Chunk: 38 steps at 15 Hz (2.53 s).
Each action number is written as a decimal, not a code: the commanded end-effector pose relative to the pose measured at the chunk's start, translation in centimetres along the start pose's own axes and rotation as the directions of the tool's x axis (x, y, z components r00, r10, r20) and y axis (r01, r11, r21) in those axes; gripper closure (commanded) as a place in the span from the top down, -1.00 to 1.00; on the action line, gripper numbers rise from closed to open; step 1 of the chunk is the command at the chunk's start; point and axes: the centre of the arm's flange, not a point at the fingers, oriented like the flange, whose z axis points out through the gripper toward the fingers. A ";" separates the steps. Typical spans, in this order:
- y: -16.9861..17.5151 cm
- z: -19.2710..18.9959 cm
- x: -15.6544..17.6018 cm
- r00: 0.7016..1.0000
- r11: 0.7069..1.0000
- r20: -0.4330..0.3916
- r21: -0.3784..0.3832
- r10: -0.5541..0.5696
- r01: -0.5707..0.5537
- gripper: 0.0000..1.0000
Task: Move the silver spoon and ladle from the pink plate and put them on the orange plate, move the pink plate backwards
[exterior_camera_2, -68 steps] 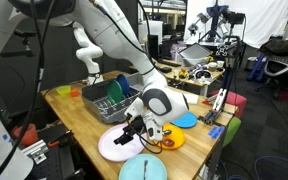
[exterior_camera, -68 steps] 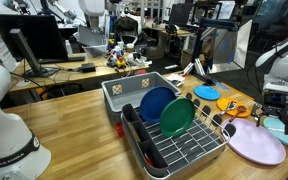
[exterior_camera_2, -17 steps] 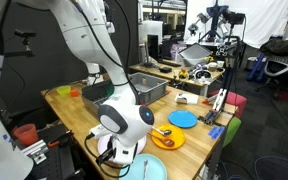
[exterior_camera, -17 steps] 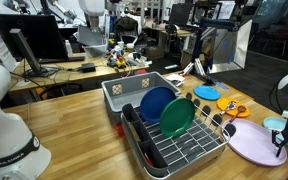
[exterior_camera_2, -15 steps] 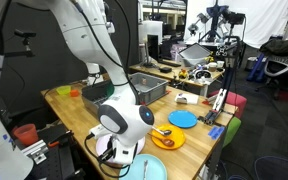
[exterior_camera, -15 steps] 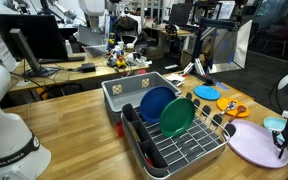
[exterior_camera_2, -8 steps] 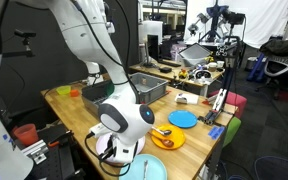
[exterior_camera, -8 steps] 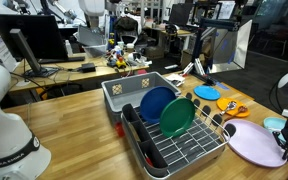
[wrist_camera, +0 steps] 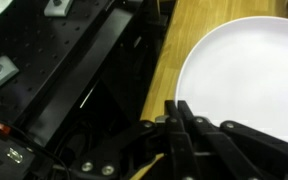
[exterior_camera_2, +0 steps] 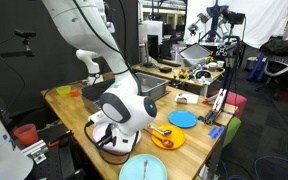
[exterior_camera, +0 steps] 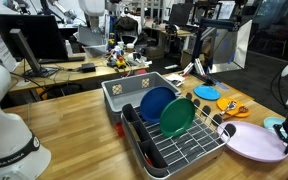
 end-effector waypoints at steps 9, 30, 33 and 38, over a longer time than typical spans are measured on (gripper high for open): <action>1.6 -3.6 -4.0 0.991 0.998 0.121 0.051 -0.055 0.049 -0.97; -4.0 -14.1 -8.5 0.949 0.942 -0.184 0.174 -0.257 0.289 -0.97; -7.9 -15.8 -8.0 0.927 0.928 -0.266 0.191 -0.264 0.319 -0.97; -12.8 -18.1 -6.4 0.895 0.914 -0.365 0.209 -0.256 0.347 -0.97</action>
